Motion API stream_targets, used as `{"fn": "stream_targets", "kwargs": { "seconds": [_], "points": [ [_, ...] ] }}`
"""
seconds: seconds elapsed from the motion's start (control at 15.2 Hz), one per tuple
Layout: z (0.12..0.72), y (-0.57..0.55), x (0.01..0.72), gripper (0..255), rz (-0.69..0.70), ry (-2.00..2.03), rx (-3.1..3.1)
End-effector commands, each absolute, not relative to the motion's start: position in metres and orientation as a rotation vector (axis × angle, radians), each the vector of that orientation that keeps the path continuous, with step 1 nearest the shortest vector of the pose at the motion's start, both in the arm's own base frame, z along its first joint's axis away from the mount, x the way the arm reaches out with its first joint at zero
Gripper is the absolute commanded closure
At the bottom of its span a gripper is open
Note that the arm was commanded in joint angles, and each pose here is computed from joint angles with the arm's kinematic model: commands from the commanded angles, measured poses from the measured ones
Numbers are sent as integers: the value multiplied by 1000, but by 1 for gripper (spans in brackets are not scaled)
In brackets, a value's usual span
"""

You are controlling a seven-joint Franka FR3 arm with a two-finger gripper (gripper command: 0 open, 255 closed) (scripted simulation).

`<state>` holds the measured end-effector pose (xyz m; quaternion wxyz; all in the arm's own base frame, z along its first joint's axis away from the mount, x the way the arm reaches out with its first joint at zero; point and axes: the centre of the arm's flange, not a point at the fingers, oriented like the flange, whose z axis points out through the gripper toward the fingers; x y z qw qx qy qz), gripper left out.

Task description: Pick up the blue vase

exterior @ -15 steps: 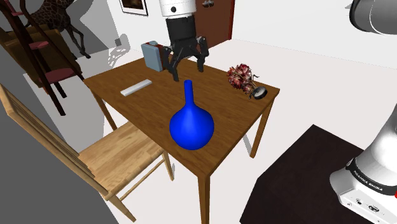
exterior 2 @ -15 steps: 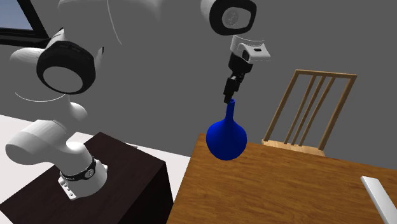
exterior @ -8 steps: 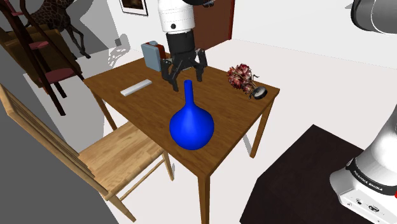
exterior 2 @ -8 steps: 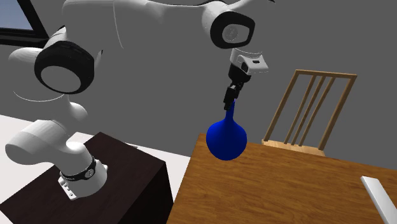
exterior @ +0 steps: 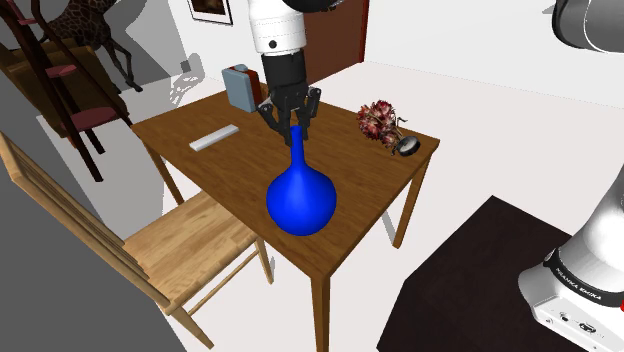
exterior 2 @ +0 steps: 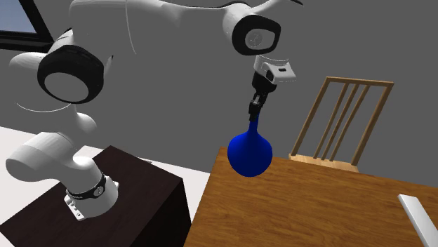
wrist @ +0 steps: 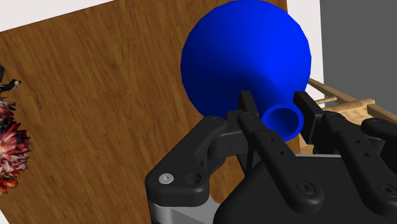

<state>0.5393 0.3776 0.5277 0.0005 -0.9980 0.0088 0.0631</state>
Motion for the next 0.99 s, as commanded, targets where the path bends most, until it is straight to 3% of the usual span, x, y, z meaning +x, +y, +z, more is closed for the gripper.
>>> {"fn": "stream_targets", "kwargs": {
  "seconds": [0.0,0.92],
  "points": [
    [527,378,539,255,200,27,-3135],
    [591,377,540,255,200,27,-3135]
  ]
}}
